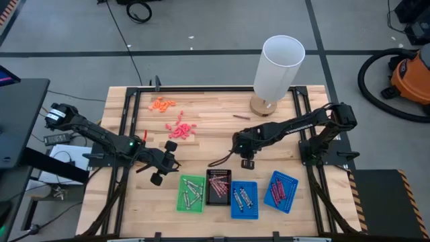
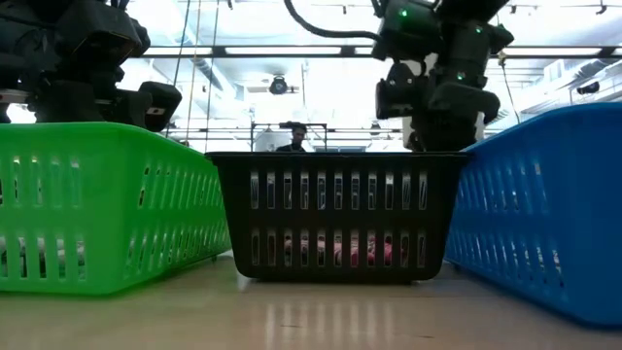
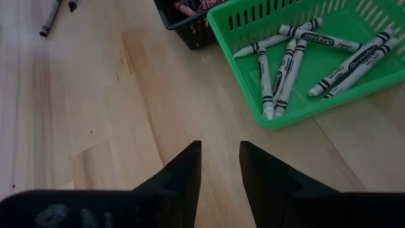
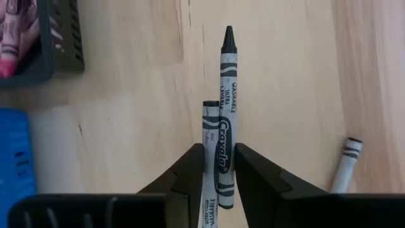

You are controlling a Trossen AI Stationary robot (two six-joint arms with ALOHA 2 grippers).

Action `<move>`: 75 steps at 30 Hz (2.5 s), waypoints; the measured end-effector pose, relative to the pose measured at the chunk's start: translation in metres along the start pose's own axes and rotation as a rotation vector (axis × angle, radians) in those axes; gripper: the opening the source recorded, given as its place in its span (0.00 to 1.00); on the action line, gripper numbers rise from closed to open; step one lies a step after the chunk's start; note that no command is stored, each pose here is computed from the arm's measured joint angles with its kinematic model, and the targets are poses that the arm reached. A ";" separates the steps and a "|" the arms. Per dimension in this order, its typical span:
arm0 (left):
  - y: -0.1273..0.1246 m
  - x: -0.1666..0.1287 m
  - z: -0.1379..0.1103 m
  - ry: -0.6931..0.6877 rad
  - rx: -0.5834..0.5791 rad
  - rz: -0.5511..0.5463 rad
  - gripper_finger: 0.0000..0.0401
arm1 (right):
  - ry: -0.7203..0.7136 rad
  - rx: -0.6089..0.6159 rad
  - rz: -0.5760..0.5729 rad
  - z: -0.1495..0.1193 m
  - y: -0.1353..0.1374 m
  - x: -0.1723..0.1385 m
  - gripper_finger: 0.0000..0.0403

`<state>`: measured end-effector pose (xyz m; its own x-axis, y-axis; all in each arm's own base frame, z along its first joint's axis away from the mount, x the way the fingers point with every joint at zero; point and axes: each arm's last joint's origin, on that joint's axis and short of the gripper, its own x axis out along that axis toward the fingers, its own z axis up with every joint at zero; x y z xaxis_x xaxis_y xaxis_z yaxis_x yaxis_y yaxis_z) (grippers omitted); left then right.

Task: Sort crayons
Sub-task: Put the black crayon into the left blue bin

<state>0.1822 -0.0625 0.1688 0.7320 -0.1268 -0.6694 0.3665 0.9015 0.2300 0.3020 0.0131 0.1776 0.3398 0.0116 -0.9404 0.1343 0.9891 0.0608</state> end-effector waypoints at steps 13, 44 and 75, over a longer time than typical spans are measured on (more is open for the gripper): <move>0.000 0.000 0.000 -0.001 0.000 -0.004 0.29 | -0.025 0.003 0.038 0.010 0.011 -0.011 0.22; 0.000 0.000 0.000 -0.005 -0.010 -0.001 0.29 | 0.029 0.346 -0.374 -0.016 -0.046 0.005 0.36; 0.000 0.000 0.000 -0.004 -0.010 0.001 0.29 | 0.053 0.362 -0.284 -0.032 -0.063 0.018 0.36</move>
<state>0.1824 -0.0625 0.1691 0.7347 -0.1275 -0.6663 0.3600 0.9057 0.2237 0.2696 -0.0444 0.1462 0.1960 -0.2357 -0.9519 0.5351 0.8391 -0.0976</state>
